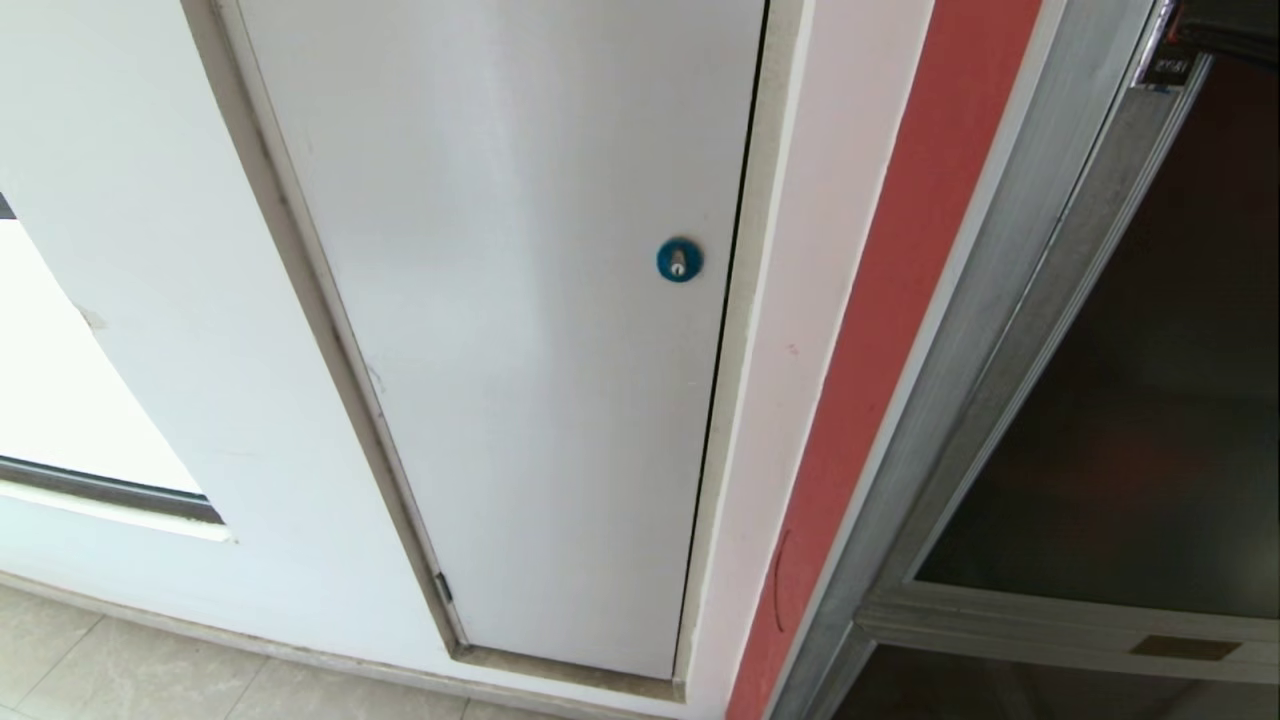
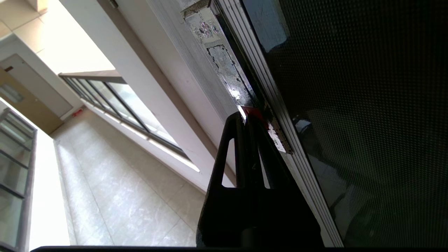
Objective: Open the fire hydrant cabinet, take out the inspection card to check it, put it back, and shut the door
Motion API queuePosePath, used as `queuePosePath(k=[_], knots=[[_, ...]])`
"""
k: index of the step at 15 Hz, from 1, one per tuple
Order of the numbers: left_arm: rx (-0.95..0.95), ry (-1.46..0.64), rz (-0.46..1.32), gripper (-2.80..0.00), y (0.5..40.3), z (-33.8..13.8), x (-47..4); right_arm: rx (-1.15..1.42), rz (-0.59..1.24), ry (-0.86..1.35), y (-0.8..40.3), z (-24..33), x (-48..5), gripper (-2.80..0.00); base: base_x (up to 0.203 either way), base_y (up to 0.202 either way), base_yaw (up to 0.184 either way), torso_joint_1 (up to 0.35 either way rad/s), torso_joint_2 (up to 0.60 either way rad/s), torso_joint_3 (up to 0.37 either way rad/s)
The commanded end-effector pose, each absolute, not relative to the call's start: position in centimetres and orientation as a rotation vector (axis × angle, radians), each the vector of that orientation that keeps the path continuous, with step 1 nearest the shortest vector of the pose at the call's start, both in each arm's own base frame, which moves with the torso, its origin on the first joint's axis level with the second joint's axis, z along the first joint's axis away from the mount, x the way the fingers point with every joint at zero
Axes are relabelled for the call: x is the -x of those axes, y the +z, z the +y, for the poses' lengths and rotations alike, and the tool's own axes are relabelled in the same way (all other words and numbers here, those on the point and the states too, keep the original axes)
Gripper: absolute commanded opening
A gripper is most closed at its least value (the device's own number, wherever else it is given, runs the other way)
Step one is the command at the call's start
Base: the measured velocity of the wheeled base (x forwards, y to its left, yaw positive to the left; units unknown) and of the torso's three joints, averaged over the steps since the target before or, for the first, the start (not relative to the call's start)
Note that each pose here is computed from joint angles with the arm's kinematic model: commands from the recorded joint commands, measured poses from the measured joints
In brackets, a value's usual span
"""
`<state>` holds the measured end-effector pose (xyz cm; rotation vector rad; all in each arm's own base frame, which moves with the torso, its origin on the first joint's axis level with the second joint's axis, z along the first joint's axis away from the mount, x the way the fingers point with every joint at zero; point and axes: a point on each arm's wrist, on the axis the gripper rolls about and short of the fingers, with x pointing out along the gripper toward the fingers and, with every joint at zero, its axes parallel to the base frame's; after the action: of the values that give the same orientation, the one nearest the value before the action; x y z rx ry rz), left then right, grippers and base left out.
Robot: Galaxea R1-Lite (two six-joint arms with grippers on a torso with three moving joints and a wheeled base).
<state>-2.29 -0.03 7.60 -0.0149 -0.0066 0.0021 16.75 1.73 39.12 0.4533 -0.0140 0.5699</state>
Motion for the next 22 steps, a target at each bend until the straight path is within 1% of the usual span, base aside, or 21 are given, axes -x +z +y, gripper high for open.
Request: queuePosePath(k=[1, 11, 19, 22], knots=[[0.015, 0.001, -0.006, -2.8, 7.6, 0.0, 2.3, -0.458, -0.009, 0.561, 39.0, 1.7, -16.9, -2.8, 0.0, 0.0, 0.0, 0.0, 0.0, 0.0], [0.015, 0.003, -0.006, -2.8, 7.6, 0.0, 2.3, -0.457, -0.025, 0.557, 39.2, 1.7, -16.2, -2.8, 0.0, 0.0, 0.0, 0.0, 0.0, 0.0], [0.015, 0.002, -0.006, -2.8, 7.6, 0.0, 2.3, -0.45, -0.052, 0.634, 38.7, 2.3, -11.5, -2.8, 0.0, 0.0, 0.0, 0.0, 0.0, 0.0], [0.015, 0.003, -0.006, -2.8, 7.6, 0.0, 2.3, -0.46, -0.123, 0.537, 38.7, 1.9, -9.4, -2.8, 0.0, 0.0, 0.0, 0.0, 0.0, 0.0]])
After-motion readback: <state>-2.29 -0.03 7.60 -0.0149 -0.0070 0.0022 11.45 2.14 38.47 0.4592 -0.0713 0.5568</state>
